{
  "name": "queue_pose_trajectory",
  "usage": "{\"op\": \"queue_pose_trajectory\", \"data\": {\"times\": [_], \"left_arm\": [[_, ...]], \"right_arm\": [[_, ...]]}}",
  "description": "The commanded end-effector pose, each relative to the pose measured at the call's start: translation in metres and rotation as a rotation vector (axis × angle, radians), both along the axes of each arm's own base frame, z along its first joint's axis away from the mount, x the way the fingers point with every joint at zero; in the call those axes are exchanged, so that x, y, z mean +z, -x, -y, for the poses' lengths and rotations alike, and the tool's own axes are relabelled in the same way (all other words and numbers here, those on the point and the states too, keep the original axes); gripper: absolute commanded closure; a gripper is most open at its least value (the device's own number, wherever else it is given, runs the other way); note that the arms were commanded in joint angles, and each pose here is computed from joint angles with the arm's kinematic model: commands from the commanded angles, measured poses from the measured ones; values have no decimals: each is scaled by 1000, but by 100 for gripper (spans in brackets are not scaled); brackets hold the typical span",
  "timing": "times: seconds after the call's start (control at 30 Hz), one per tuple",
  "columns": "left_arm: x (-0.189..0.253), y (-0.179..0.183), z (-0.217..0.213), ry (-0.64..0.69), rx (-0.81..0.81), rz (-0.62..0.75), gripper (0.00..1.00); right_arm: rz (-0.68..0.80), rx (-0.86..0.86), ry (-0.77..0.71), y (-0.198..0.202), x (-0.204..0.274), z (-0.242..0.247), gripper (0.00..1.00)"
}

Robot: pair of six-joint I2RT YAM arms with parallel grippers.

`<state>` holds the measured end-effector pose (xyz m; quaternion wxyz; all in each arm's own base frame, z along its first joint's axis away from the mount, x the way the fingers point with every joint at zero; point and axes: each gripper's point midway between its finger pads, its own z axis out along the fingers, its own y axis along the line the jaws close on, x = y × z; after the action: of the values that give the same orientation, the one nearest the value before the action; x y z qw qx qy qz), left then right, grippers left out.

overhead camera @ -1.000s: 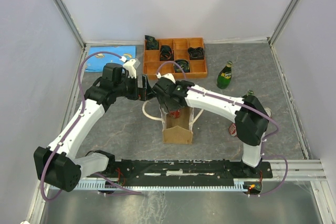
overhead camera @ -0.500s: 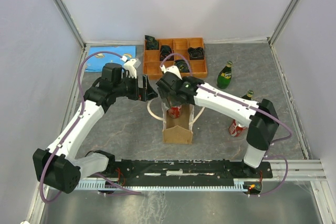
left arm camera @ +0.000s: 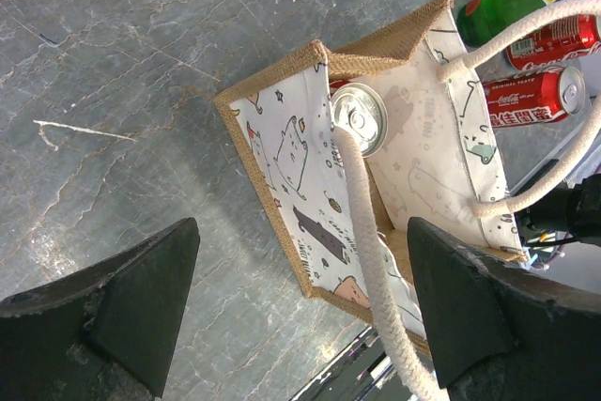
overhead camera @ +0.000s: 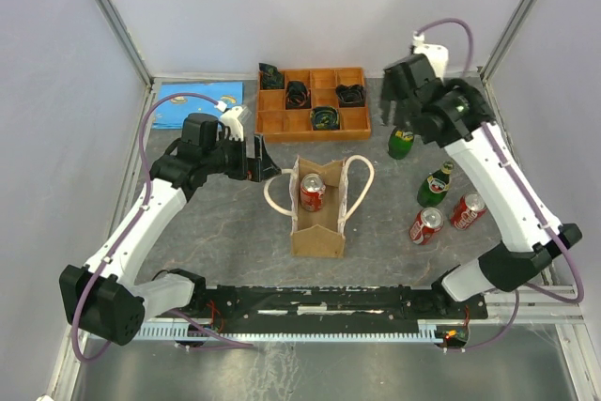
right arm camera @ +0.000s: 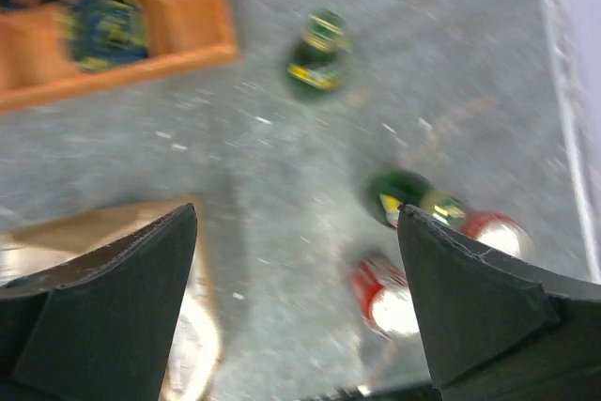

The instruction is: Place the beverage into the canvas bag

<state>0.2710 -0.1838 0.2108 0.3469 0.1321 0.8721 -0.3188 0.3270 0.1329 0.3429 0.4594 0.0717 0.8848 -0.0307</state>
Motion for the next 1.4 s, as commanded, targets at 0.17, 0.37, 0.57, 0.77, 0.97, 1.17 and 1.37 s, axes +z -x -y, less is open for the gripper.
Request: {"op": "queue_pose_trajectory", "data": {"times": [0.17,0.37,0.57,0.77,0.97,1.17,1.37], "left_arm": [[1,-3,1,-13,-40,49,4],[2,-6,3,-13,-50,49,4],[1,-7,3,-16,-50,44,4],[0,-6,2,-18,-42,40,4],[-1,-6,2,-21,-42,40,4],[-2,-6,2,-24,-45,39,4],[-3,-7,2,-26,-46,39,4]], "right_arm": [[-398,-231,43,111,-88,99,7],[-501,-274,12,127,-139,105,7],[-574,-277,-42,127,-177,103,7],[-612,-278,-94,125,-205,104,7],[-678,-266,-115,127,-227,100,7],[-727,-270,-114,137,-242,100,7],[-743,-282,-119,145,-251,101,11]]}}
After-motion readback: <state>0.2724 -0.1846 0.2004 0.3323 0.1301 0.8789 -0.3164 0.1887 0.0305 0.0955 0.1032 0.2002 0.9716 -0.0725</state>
